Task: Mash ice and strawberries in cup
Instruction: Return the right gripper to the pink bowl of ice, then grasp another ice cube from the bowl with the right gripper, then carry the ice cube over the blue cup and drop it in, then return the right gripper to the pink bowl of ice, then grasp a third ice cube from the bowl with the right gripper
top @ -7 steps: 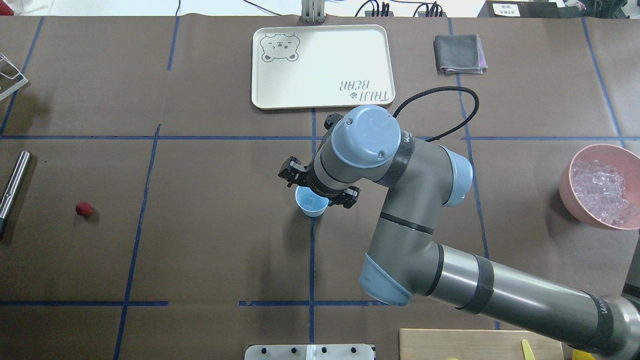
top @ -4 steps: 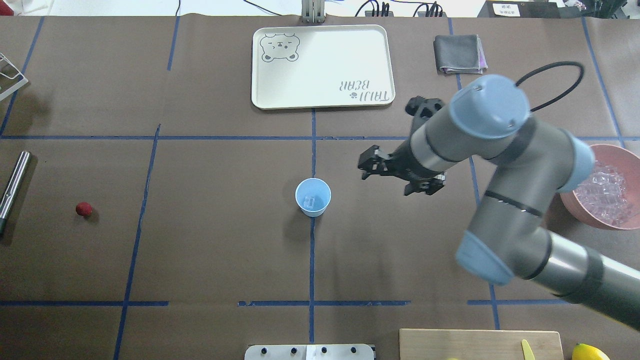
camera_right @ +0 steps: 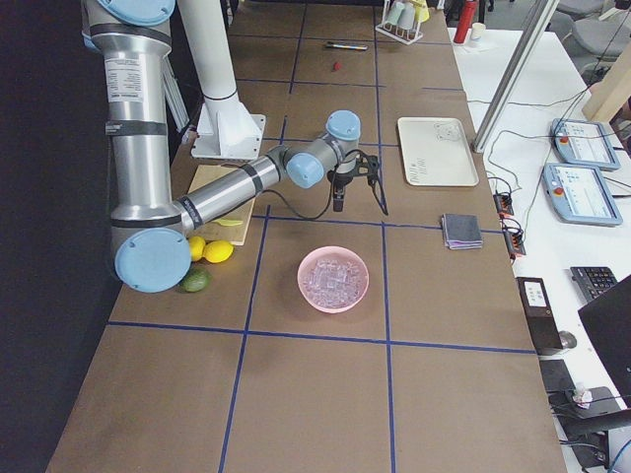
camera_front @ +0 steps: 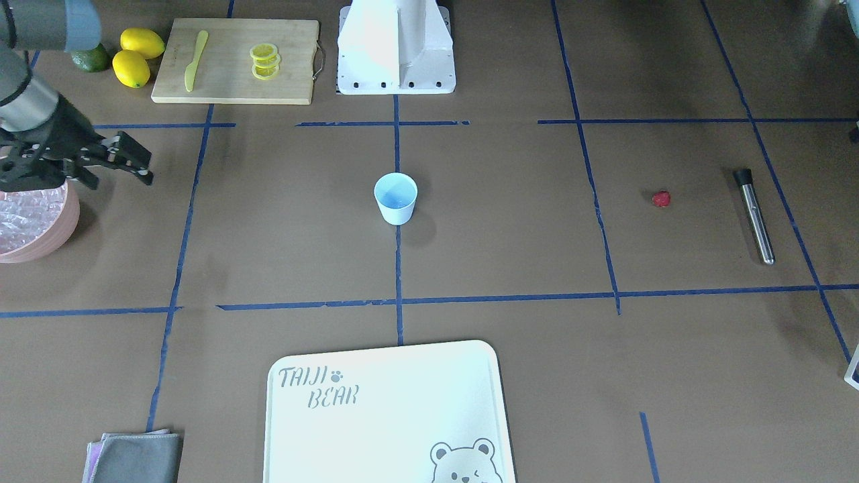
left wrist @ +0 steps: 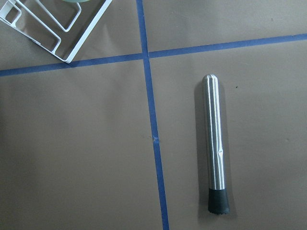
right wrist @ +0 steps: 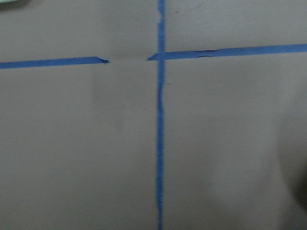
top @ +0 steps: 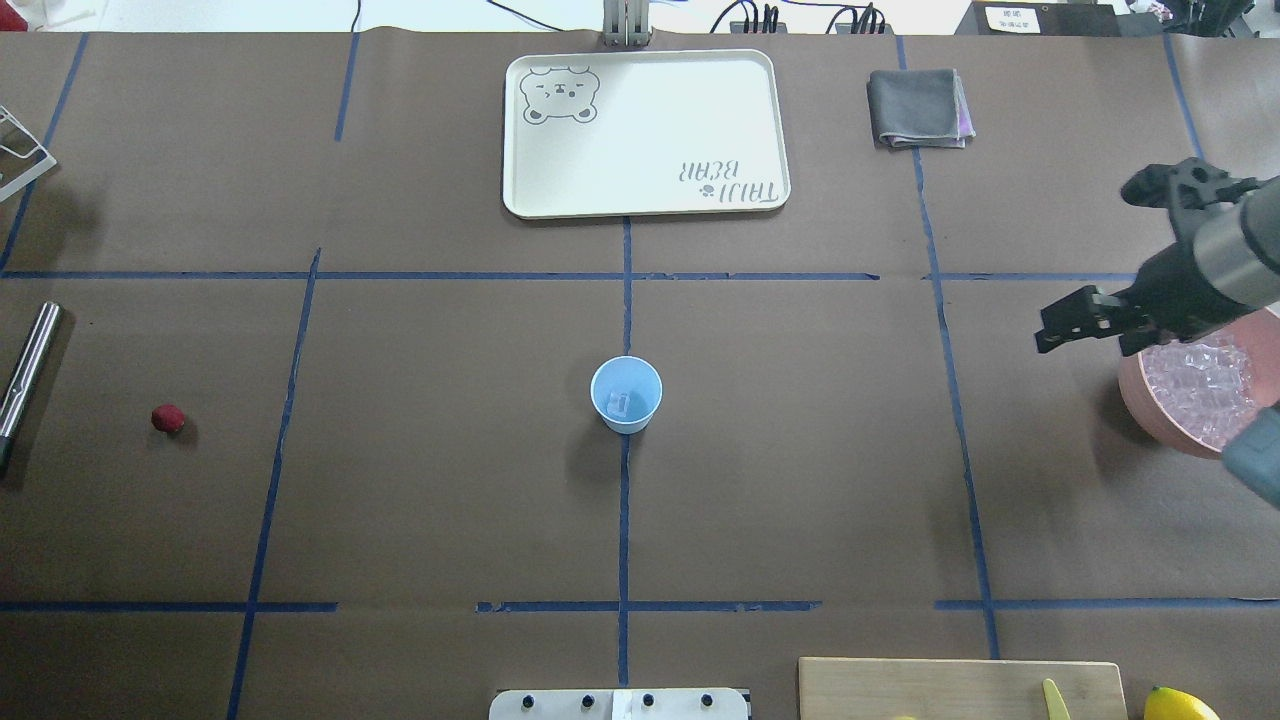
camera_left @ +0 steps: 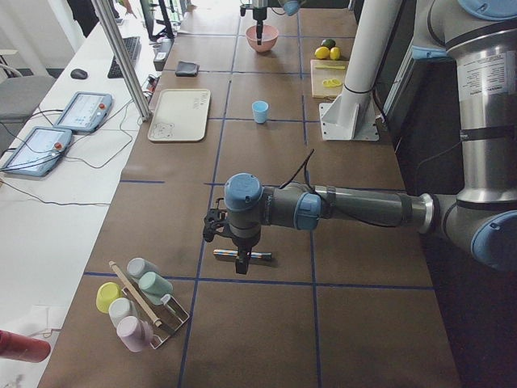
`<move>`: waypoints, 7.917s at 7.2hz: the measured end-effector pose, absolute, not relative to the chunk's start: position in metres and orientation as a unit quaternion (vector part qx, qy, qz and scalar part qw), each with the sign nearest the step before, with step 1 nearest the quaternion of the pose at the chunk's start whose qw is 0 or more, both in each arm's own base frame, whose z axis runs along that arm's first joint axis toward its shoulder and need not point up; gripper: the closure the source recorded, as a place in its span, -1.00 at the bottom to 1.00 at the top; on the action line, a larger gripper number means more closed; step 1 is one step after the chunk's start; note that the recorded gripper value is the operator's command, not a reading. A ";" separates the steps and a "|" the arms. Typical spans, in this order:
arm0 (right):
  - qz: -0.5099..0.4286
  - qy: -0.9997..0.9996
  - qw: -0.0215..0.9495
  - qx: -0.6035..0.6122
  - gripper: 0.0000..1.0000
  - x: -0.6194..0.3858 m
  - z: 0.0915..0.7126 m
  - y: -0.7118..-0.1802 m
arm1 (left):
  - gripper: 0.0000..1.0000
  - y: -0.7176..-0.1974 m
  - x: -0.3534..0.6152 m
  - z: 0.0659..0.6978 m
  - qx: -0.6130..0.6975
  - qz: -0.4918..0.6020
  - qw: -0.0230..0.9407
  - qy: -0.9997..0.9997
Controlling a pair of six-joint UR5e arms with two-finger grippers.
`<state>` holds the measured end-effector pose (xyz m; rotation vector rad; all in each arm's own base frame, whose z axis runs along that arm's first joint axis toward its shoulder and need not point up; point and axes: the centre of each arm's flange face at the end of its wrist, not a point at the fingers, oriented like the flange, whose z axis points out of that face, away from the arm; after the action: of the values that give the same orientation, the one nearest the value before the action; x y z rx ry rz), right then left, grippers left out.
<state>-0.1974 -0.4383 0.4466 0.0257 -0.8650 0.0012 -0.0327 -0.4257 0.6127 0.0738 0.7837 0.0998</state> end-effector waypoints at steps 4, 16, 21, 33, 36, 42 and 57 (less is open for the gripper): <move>0.003 -0.368 0.930 -0.002 -0.98 -0.123 0.553 -0.442 | -1.00 -0.425 -0.033 0.613 0.036 0.049 0.922 0.382; 0.003 -0.351 0.935 -0.044 -0.28 -0.142 0.609 -0.446 | -1.00 -0.426 -0.033 0.607 0.040 0.050 0.922 0.382; 0.004 -0.348 0.936 -0.047 1.00 -0.141 0.614 -0.444 | -1.00 -0.426 -0.033 0.607 0.041 0.050 0.922 0.382; 0.135 -0.471 0.868 -0.084 1.00 -0.445 0.226 -0.422 | -1.00 -0.426 -0.033 0.606 0.042 0.050 0.922 0.382; 0.181 -0.459 0.866 -0.087 0.89 -0.549 0.153 -0.431 | -1.00 -0.426 -0.032 0.604 0.043 0.051 0.921 0.384; 0.181 -0.465 0.863 -0.082 -0.82 -0.568 0.145 -0.428 | -1.00 -0.426 -0.033 0.602 0.044 0.051 0.921 0.385; -0.050 -0.346 0.937 0.004 -0.99 -0.148 0.541 -0.467 | -1.00 -0.426 -0.033 0.603 0.043 0.050 0.921 0.384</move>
<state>-0.1482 -0.4671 0.5414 0.0089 -0.7065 -0.1030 -0.0331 -0.4256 0.6034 0.0888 0.7888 0.1034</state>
